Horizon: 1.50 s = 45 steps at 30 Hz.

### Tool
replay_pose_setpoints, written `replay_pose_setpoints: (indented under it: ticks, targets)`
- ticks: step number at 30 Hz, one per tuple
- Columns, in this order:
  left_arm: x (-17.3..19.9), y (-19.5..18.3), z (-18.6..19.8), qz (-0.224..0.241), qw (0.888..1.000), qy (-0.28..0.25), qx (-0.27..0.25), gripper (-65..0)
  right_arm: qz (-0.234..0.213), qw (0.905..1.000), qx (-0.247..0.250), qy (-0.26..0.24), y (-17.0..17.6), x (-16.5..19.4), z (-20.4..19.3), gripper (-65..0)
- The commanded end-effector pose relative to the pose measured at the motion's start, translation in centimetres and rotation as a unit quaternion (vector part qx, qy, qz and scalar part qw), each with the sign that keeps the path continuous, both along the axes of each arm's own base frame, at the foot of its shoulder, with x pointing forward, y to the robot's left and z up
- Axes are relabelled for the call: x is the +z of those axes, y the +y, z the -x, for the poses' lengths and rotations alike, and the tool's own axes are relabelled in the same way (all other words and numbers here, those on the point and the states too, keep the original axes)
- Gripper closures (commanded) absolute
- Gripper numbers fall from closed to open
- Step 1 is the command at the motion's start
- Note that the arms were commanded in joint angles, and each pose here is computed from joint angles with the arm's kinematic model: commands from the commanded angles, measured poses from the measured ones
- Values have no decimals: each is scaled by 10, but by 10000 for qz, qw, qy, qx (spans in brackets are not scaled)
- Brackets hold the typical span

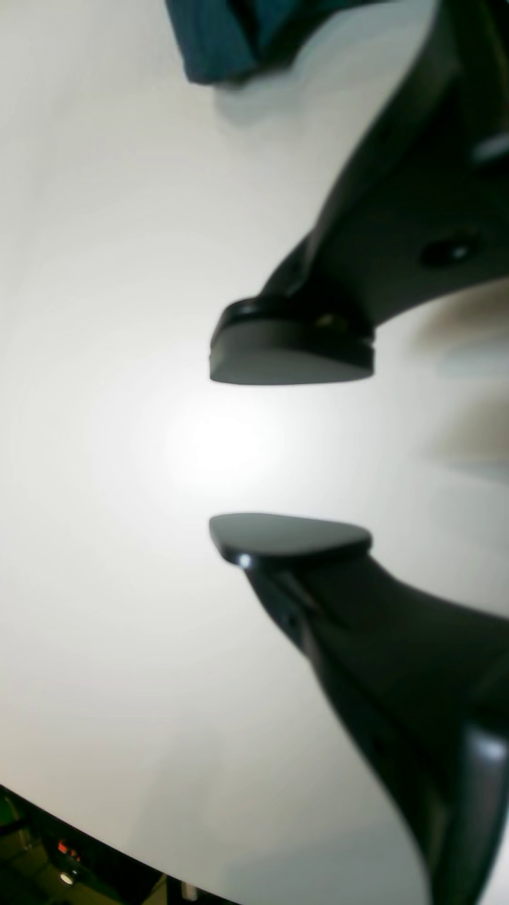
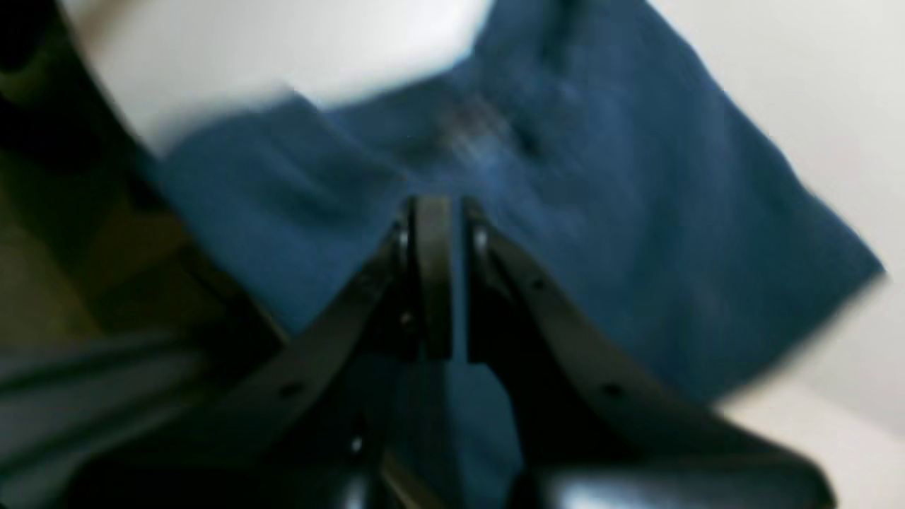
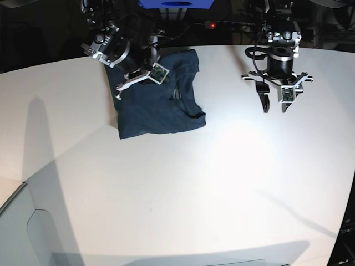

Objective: Fold the T-shirt properly
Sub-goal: 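Release the right gripper and press the folded bundle flat with both grippers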

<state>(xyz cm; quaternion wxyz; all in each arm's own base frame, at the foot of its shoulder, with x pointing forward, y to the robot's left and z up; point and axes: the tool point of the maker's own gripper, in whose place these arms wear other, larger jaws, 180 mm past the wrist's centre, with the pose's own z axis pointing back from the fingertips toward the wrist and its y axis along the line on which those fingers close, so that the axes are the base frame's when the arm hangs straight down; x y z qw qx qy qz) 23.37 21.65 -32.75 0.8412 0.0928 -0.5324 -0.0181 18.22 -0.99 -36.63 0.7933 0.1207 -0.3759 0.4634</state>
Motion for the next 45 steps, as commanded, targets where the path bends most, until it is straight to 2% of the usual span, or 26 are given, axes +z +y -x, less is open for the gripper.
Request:
replay_pose_setpoints:
  ticks: [1, 5, 8, 14, 17, 24, 28, 35, 39, 42, 45]
  targets:
    - [11, 1, -4, -30, 9998, -220, -10, -282, -180, 9996, 20, -196, 3, 13, -6, 0]
    - [10, 1, -3, -28, 9998, -205, -6, -284, -129, 9998, -58, -130, -3, 8, -5, 0]
    - [10, 2, -4, -37, 9998, -207, -2, -284, -151, 9997, -12, 193, 2, -8, 9, 0]
    - [14, 8, -4, -90, 9996, -254, 67, -285, -324, 9959, 599, 593, 36, -22, 46, 0]
    - [14, 9, -3, -98, 9996, -256, 80, -285, -363, 9954, 791, 391, 42, -8, 47, 0]
    - [18, 31, 3, -254, 9988, -245, 347, -286, -362, 9972, 630, -167, 36, 19, 16, 0]
    - [14, 36, 11, -282, 9987, -149, 404, -286, -521, 9970, 551, -129, 48, 13, 1, 0]
    - [11, 49, 25, 401, 9962, -193, 752, -293, -732, 9956, 458, 365, 73, -18, -14, 0]
    - [9, 48, 29, 874, 9920, -242, 873, -367, -744, 9941, 584, 535, 83, -28, -9, 0]
    - [5, 41, 33, 1184, 9889, -213, 872, -381, -787, 9940, 667, 359, 86, -16, -9, 0]
    - [-2, 10, 28, 1639, 9845, -153, 603, -381, -775, 9957, 498, -76, 69, 11, -16, 0]
